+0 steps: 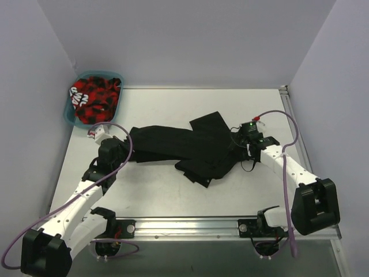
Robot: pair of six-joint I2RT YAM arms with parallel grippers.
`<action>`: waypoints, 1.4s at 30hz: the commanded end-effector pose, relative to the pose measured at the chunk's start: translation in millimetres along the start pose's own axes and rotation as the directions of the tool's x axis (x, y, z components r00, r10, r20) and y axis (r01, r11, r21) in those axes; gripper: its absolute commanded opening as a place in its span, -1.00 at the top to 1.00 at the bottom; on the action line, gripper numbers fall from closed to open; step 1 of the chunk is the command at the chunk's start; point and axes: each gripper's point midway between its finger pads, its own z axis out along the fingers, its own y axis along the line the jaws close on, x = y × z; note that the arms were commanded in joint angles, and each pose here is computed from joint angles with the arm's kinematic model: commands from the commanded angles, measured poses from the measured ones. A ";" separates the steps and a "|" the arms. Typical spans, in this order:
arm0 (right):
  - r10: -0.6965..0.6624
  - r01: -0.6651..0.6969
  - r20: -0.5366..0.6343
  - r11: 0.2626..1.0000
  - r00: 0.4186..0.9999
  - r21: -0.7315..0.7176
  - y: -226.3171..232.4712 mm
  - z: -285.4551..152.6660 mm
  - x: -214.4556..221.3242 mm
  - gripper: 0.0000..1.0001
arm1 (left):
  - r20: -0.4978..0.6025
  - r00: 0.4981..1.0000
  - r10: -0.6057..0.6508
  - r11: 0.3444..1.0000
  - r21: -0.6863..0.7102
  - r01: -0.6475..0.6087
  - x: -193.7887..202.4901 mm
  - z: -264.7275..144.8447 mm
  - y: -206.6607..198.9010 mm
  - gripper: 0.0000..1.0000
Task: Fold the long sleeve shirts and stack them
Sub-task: Flatten the shirt out
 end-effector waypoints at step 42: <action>0.135 0.304 0.791 0.874 0.596 -0.379 31.2 -448.4 -174.7 1.00 | 0.662 0.740 0.120 0.890 0.259 -0.376 -290.8 -289.7 -182.1 1.00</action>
